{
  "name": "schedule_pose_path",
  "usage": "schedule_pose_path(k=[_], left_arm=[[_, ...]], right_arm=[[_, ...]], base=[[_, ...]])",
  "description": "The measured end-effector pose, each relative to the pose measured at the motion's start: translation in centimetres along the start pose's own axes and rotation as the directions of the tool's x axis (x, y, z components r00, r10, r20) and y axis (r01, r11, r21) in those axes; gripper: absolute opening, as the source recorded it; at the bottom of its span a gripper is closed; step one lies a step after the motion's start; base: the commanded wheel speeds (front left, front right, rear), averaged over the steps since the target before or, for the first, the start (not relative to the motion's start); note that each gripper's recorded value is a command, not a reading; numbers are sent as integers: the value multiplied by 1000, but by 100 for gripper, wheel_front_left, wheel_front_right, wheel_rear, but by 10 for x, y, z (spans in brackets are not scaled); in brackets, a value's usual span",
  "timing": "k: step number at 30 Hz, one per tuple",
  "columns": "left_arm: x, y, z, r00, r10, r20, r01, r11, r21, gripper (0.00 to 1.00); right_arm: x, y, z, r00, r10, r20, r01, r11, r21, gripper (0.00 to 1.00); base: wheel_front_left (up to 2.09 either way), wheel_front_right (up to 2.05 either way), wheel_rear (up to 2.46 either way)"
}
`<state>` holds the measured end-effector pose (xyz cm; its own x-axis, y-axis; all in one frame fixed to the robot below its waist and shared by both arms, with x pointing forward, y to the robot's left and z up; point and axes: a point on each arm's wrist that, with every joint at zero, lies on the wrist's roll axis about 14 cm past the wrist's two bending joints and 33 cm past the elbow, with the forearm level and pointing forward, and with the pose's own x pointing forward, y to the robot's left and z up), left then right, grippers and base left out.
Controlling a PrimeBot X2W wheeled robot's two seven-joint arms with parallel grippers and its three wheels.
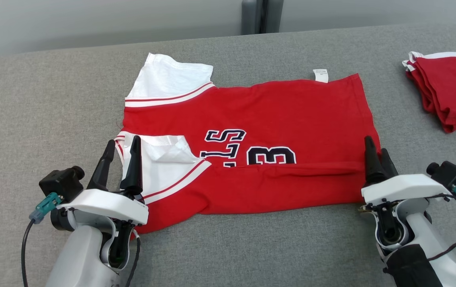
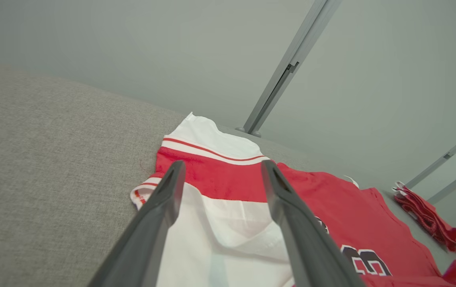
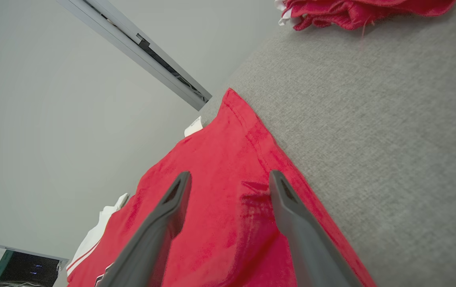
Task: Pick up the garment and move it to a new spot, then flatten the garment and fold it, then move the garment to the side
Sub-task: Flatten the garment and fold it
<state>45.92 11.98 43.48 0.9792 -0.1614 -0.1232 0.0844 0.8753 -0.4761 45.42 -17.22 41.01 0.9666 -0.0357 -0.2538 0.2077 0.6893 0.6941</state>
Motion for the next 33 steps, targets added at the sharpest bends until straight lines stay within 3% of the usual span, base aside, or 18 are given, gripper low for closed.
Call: schedule_pose_path(k=[8,14,22,28,33], left_arm=[[-4,2,17,998,5,57,-4,1000,-14,100],[-25,13,16,997,36,66,-34,999,-33,100],[-71,34,-30,989,92,-115,-95,995,-25,100],[-101,41,-64,948,136,-288,-147,989,-16,100],[-104,35,-70,932,132,-336,-148,989,-22,100]], right_arm=[[20,20,25,998,35,58,-35,999,-10,100],[17,32,53,985,93,142,-77,991,-114,100],[-17,32,68,965,172,197,-94,931,-351,100],[-41,17,65,967,151,205,-66,927,-369,100],[-52,9,64,969,134,207,-53,934,-354,100]], base=[[0,0,0],[0,0,0],[0,0,0],[0,0,0],[0,0,0]])
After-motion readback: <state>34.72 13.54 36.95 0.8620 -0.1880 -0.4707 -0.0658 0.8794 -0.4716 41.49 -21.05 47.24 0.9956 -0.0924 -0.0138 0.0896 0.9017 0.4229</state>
